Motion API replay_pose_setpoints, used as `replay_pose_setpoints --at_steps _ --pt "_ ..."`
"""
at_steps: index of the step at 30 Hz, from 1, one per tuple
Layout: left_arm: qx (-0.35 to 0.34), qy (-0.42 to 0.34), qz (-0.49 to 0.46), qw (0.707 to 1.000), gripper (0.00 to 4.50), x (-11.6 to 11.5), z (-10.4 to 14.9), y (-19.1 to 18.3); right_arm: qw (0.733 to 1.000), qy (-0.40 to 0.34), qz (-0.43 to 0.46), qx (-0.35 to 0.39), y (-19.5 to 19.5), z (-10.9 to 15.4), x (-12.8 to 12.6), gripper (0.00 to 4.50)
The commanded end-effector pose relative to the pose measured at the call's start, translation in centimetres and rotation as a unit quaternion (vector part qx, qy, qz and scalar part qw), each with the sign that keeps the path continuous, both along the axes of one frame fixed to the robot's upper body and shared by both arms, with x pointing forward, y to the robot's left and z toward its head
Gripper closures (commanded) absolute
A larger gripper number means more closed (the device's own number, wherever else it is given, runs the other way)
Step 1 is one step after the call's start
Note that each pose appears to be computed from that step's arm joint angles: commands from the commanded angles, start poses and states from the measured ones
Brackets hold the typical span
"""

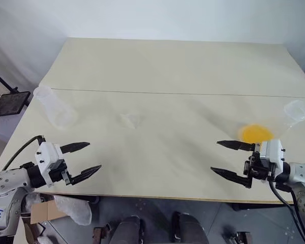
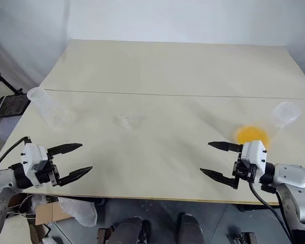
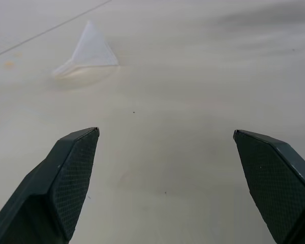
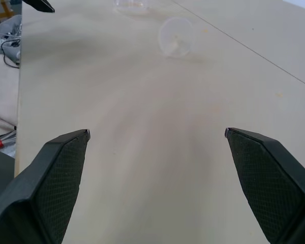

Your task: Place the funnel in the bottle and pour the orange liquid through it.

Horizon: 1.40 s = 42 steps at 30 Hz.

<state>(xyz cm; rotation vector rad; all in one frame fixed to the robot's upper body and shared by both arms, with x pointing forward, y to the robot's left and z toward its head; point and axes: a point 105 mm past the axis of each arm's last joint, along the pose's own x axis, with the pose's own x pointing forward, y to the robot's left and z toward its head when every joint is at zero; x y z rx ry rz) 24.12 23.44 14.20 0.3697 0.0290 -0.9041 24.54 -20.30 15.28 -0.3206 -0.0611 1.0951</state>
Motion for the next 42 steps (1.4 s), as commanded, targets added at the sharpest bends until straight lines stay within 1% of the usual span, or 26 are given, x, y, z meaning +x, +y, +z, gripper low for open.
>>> replay_pose_setpoints --at_steps 1,4,8,10,12,15,18,20,22,24,27,31,34,38,40,42 --pt "0.012 -0.026 -0.003 1.0 0.0 -0.4 0.6 -0.2 1.0 -0.027 -0.006 -0.001 -0.4 1.1 0.2 0.04" --pt "-0.012 -0.015 0.004 1.0 0.0 -0.6 0.6 -0.2 1.0 -0.027 -0.005 0.003 -0.1 1.1 0.5 0.04" --pt "-0.025 -0.018 0.023 0.999 0.0 -0.9 0.6 0.2 1.0 -0.022 0.002 0.019 0.9 1.2 1.0 0.04" --pt "-0.055 -0.024 0.064 0.996 0.0 -0.7 0.8 1.0 0.999 -0.023 0.007 0.037 1.7 1.5 1.3 0.04" --pt "-0.069 -0.039 0.104 0.991 0.0 -0.7 0.9 1.8 0.998 -0.029 0.012 0.047 2.6 1.6 1.6 0.04" --pt "-0.083 -0.045 0.158 0.983 0.0 -1.4 0.3 3.0 0.996 -0.034 0.013 0.079 3.8 2.2 2.1 0.04" --pt "-0.112 -0.048 0.246 0.961 0.0 -2.9 -0.9 5.4 0.994 -0.04 0.035 0.099 5.9 2.6 2.3 0.04" --pt "-0.149 -0.048 0.341 0.927 0.0 -4.6 -2.3 8.2 0.99 -0.05 0.05 0.124 7.7 3.4 2.9 0.04" --pt "-0.157 -0.059 0.407 0.898 0.0 -6.1 -3.1 10.1 0.987 -0.059 0.059 0.135 9.0 3.8 3.3 0.04" --pt "-0.167 -0.063 0.43 0.885 0.0 -6.7 -3.3 10.6 0.987 -0.059 0.066 0.136 9.4 3.8 3.3 0.04" --pt "-0.182 -0.072 0.446 0.873 0.0 -6.7 -3.0 10.7 0.987 -0.061 0.066 0.135 9.5 3.8 3.6 0.04" --pt "-0.188 -0.093 0.435 0.876 0.0 -4.9 -1.5 10.2 0.988 -0.062 0.065 0.125 9.1 3.7 3.8 0.04" --pt "-0.209 -0.103 0.443 0.866 0.0 -2.5 0.0 10.8 0.989 -0.061 0.061 0.118 8.7 3.4 3.9 0.04" --pt "-0.209 -0.102 0.43 0.873 0.0 1.6 2.0 10.5 0.99 -0.059 0.058 0.116 8.6 3.1 3.8 0.04" --pt "-0.214 -0.106 0.43 0.871 0.0 4.0 3.3 10.6 0.99 -0.058 0.058 0.116 8.8 3.0 3.7 0.04" --pt "-0.218 -0.107 0.432 0.868 0.0 5.8 4.3 10.7 0.99 -0.057 0.058 0.116 8.9 2.9 3.6 0.04"
